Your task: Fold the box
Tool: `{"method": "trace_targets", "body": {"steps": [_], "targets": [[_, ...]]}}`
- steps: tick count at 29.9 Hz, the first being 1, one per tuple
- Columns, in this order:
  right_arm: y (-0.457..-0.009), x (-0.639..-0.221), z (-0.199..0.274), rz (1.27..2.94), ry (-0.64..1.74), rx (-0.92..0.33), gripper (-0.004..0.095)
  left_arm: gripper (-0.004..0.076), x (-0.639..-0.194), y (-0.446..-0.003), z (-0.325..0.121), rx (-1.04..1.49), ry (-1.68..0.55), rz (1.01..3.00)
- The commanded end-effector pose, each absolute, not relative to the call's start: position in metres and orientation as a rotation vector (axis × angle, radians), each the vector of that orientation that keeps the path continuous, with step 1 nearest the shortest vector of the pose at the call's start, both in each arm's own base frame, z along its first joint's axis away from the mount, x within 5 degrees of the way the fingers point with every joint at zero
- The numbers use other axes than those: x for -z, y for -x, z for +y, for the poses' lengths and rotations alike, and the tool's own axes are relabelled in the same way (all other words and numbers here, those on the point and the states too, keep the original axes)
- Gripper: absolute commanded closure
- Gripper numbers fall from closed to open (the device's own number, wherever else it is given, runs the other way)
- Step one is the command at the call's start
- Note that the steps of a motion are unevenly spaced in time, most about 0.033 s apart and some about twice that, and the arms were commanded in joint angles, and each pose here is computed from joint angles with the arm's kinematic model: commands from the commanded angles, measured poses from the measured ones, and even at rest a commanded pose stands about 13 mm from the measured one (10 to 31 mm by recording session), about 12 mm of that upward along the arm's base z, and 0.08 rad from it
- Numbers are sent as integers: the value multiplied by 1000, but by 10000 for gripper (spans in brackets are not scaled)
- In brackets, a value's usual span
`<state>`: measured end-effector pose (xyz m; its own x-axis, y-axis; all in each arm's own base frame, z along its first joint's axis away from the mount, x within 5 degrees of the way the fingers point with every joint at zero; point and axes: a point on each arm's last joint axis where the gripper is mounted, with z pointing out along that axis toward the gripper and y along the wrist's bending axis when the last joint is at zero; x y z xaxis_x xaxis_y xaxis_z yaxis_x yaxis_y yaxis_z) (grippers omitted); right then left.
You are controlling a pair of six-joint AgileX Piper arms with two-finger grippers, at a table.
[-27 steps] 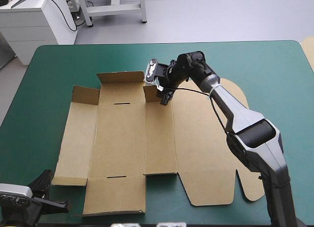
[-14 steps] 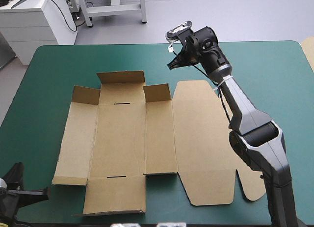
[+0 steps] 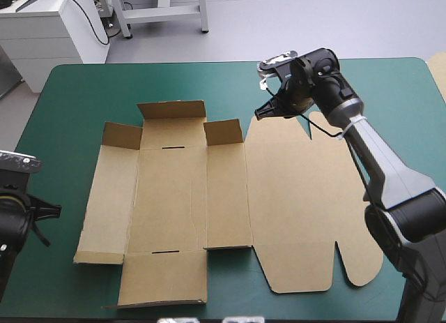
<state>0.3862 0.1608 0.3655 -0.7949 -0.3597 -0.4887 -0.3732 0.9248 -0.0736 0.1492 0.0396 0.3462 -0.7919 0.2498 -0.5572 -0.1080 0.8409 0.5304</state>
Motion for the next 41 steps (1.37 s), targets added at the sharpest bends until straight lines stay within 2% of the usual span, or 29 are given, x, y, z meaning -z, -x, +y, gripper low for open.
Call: {"method": "trace_targets", "body": {"steps": [1,4,7,12,17,20,23,28,32,38,41], "targets": [[-355,-408,132,2487,480,-22,929,731,-344,-182,42,-839,-179,2388],[-338,-415,117,2487,457,-16,929,727,-329,-203,45,-844,-182,2482],[-319,-421,98,2489,437,3,929,724,-316,-217,54,-739,-156,2607],[-283,-422,68,2508,376,27,929,724,-307,-239,61,-227,-96,2760],[-244,-424,47,2469,350,51,929,724,-295,-266,74,152,44,2872],[-217,-427,40,2441,340,49,929,724,-284,-275,69,386,-31,2960],[-194,-427,35,2419,336,47,929,724,-275,-285,64,551,-7,2934],[-155,-428,27,2384,321,32,929,724,-267,-288,64,583,-20,2947],[-128,-432,21,2328,289,16,929,724,-266,-285,69,483,-1,2996],[-112,-431,17,2297,283,12,929,723,-266,-284,72,437,59,3010],[-111,-431,17,2305,284,13,929,677,-266,-284,72,430,29,3015]]}}
